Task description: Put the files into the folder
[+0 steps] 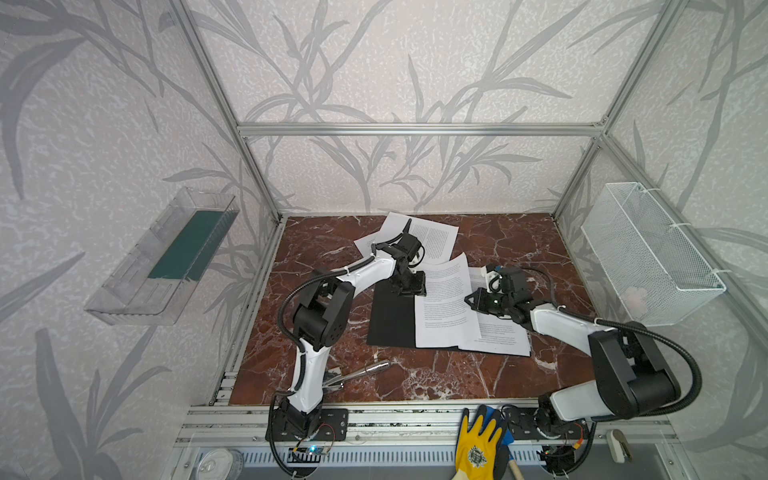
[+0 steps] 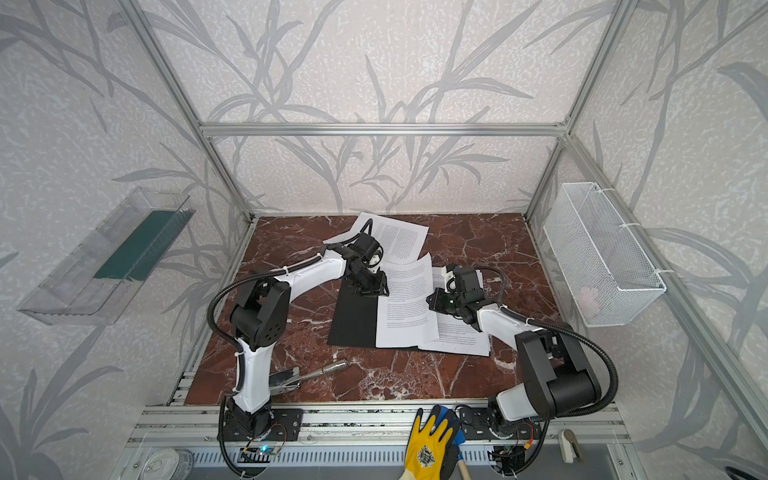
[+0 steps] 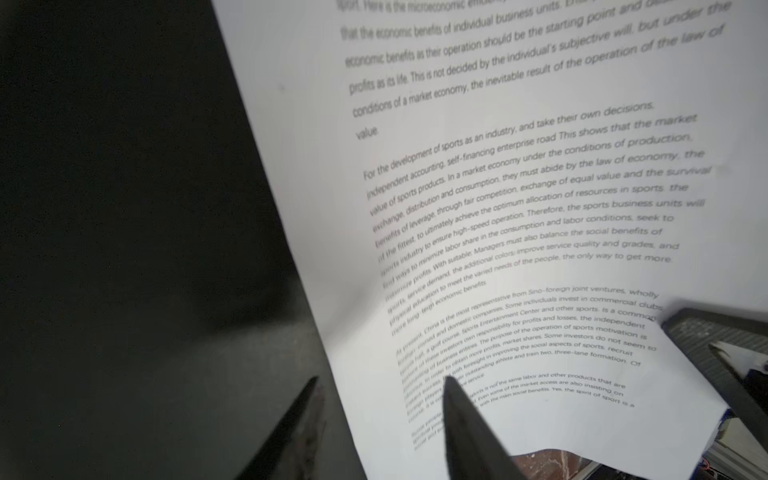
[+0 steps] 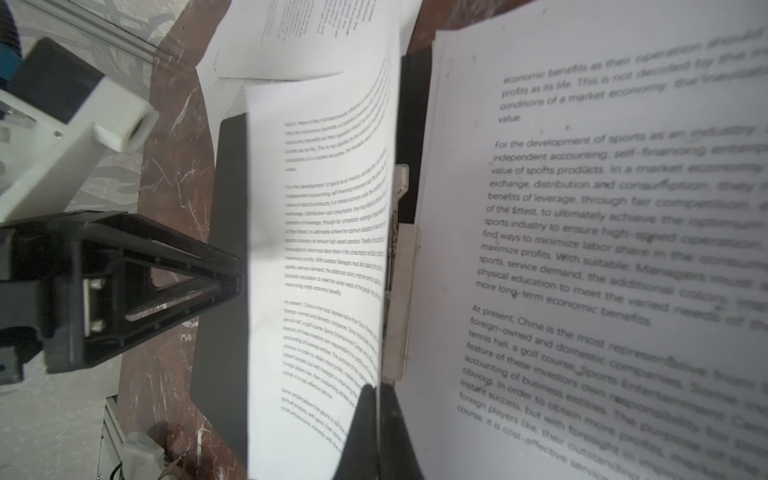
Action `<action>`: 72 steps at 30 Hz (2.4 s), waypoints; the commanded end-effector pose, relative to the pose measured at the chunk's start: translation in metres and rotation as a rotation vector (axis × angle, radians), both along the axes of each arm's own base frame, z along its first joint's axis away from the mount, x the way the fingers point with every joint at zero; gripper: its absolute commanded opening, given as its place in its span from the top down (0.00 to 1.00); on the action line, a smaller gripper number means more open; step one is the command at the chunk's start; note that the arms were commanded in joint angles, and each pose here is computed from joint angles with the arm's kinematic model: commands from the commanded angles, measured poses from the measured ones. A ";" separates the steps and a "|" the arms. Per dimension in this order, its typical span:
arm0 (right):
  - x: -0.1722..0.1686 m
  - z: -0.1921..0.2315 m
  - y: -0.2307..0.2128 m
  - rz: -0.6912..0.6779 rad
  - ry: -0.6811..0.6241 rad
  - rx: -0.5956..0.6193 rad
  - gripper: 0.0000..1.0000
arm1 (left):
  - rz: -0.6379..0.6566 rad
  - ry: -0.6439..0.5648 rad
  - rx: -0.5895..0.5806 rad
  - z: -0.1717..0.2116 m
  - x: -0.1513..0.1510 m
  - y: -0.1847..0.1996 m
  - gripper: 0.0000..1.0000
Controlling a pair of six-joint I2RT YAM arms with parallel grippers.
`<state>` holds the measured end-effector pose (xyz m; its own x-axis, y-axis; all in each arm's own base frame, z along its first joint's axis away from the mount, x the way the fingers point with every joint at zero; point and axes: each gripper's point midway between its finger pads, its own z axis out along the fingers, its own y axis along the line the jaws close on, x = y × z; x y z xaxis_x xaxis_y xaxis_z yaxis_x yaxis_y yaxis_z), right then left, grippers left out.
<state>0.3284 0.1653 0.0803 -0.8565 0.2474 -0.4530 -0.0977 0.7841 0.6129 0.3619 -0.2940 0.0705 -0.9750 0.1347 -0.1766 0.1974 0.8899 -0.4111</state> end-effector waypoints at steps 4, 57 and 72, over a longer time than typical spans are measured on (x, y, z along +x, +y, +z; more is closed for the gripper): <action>0.001 0.031 -0.033 -0.061 -0.041 -0.139 1.00 | -0.022 -0.257 -0.045 0.108 0.005 0.016 0.01; -0.015 0.030 -0.091 0.047 -0.067 -0.593 1.00 | -0.085 -0.418 -0.315 0.182 -0.018 0.001 0.01; -0.015 0.025 -0.087 0.062 -0.056 -0.581 1.00 | -0.090 -0.410 -0.308 0.178 -0.018 0.000 0.01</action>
<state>0.3110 0.0748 0.1017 -0.8403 -0.1022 -0.5323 -0.1659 0.9834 0.0730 0.3425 -0.2956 0.2574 -0.8006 0.0819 -0.5936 0.4670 0.7059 -0.5326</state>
